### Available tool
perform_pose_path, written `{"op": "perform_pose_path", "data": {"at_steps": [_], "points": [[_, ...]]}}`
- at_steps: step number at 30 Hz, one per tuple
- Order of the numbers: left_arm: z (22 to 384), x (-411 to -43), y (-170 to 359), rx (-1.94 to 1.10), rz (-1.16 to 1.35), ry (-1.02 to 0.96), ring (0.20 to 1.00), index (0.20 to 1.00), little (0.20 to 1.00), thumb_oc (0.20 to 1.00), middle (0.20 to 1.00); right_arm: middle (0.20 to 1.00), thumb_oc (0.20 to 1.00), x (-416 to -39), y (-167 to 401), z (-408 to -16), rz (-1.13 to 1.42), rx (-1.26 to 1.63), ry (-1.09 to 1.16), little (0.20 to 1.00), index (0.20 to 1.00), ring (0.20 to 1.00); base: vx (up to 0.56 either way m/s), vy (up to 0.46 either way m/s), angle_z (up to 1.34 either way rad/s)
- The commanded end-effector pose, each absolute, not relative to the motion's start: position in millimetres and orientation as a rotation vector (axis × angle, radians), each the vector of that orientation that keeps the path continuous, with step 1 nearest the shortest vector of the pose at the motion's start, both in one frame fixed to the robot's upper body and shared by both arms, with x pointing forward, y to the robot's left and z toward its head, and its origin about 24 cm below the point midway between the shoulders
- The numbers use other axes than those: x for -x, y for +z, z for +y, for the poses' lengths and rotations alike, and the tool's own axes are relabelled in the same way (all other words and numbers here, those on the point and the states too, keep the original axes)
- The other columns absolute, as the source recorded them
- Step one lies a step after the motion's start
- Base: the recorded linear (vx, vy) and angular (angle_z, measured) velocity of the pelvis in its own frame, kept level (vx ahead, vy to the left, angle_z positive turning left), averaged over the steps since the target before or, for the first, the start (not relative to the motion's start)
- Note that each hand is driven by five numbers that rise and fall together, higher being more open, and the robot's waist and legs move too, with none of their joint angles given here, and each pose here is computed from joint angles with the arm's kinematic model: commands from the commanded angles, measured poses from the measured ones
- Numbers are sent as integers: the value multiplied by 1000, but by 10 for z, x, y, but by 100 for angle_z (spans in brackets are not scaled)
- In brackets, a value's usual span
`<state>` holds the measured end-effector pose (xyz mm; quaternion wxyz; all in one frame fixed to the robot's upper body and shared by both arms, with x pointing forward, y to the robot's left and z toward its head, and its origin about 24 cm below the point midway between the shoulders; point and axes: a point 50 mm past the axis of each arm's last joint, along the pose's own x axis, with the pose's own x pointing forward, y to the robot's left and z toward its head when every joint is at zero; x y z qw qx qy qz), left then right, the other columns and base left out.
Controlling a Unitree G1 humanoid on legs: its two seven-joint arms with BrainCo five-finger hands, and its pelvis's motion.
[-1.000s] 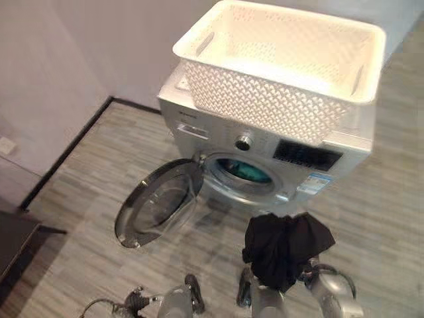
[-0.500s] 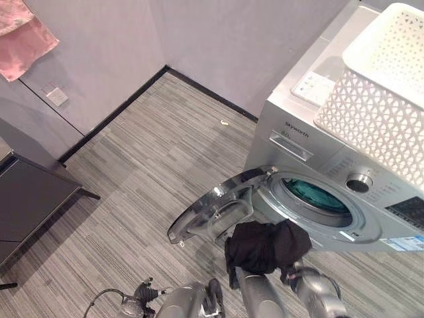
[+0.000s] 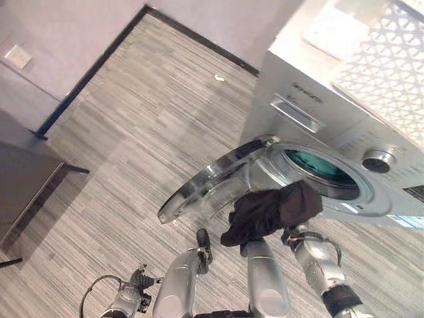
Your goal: Grab the laundry basket,head to the washer,open it,put in the laundry and shut it.
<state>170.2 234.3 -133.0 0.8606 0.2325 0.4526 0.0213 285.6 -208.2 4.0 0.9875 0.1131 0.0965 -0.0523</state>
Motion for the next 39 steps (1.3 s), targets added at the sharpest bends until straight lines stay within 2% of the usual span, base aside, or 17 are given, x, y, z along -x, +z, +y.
{"op": "perform_pose_path", "data": {"at_steps": [1,11,15,19,21,27,28,32,37,39], "points": [[2306,-1581,-1366,-470,940,30,1000,1000,1000,1000,1000,200,200,-2936,255,-2068,67,-235,-123,200,200,200,13,7,5],[2154,-1729,-1306,-453,864,-1,1000,1000,1000,1000,1000,200,200,-3307,715,-2192,-99,-352,-314,200,200,200,-1,-1,0],[2077,-1802,-1291,-456,847,-5,1000,1000,1000,1000,1000,200,200,-3566,1172,-2347,-289,-779,-554,200,200,200,-1,-8,2],[2019,-1852,-1285,-457,844,-15,1000,1000,1000,1000,1000,200,200,-3715,1533,-2465,-380,-947,-660,200,200,200,72,-16,9],[1985,-1893,-1264,-448,825,-28,1000,1000,1000,1000,1000,200,200,-3791,1810,-2719,-417,-997,-730,200,200,200,-17,-43,9],[1914,-1970,-1220,-432,787,-57,1000,1000,1000,1000,1000,200,200,-3758,2263,-3144,-513,-1080,-806,200,200,200,30,-30,10],[1909,-1969,-1225,-434,792,-67,1000,1000,1000,1000,1000,200,200,-3738,2479,-3209,-569,-1082,-781,200,200,200,41,-60,13],[1901,-1962,-1233,-434,797,-79,1000,1000,1000,1000,1000,200,200,-3618,2950,-3359,-698,-984,-757,200,200,200,69,-62,14],[1854,-1966,-1227,-428,781,-109,1000,1000,1000,1000,1000,200,200,-3335,3510,-3561,-887,-836,-752,200,200,200,38,-66,18],[1861,-1986,-1212,-418,771,-104,1000,1000,1000,1000,1000,200,200,-3113,3907,-3597,-1039,-792,-705,200,200,200,34,-104,23]]}}
